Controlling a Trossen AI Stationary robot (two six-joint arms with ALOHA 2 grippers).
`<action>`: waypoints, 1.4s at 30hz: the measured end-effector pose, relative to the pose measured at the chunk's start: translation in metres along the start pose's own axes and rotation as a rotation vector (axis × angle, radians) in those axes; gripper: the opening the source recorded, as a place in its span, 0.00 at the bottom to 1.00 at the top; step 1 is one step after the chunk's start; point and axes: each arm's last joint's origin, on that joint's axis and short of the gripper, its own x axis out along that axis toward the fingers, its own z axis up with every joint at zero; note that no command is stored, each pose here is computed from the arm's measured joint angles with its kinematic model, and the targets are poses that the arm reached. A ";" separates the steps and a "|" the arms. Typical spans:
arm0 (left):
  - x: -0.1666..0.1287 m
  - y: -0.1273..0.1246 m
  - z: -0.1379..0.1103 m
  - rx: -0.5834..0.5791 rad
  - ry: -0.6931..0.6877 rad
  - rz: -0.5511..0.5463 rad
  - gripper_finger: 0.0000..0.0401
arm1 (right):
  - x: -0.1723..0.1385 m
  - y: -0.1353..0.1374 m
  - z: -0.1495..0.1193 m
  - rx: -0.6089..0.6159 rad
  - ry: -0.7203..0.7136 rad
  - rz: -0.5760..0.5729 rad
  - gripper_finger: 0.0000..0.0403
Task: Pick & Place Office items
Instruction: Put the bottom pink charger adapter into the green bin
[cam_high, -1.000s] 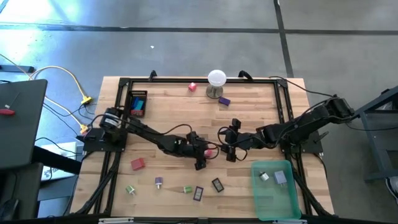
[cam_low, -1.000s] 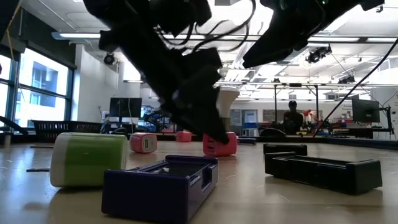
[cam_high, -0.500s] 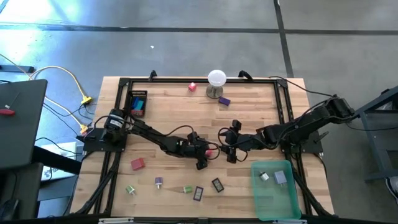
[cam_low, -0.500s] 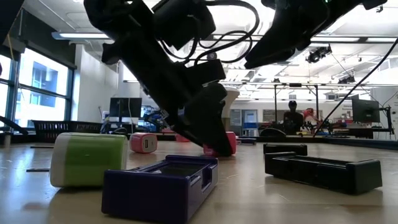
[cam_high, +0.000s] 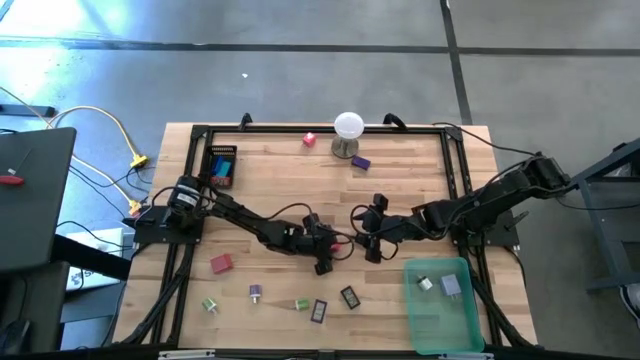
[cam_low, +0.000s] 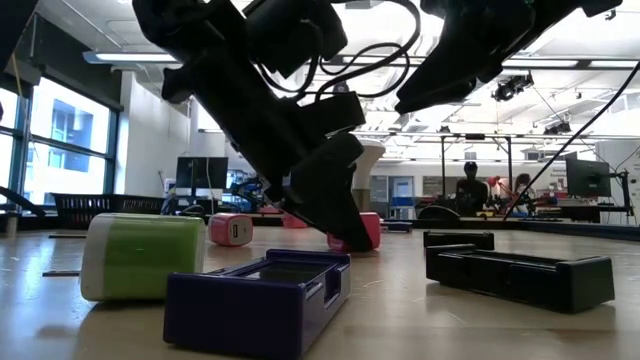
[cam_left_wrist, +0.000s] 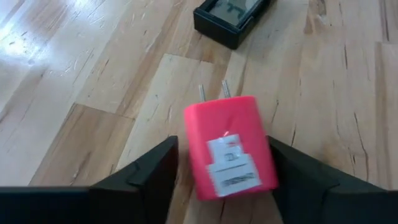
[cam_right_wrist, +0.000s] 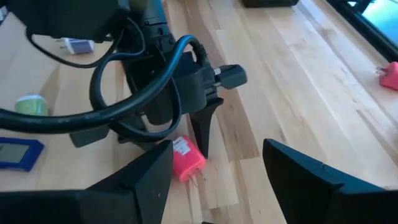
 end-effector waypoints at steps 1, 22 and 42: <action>0.000 -0.001 0.000 0.010 0.001 -0.001 0.49 | 0.000 0.000 0.000 0.000 0.001 0.005 0.59; -0.116 0.021 0.056 0.098 -0.153 0.056 0.37 | 0.000 0.002 0.003 0.012 -0.017 0.045 0.59; -0.156 0.027 0.079 0.179 -0.320 -0.030 0.38 | -0.005 0.006 0.031 -0.133 -0.314 0.024 0.59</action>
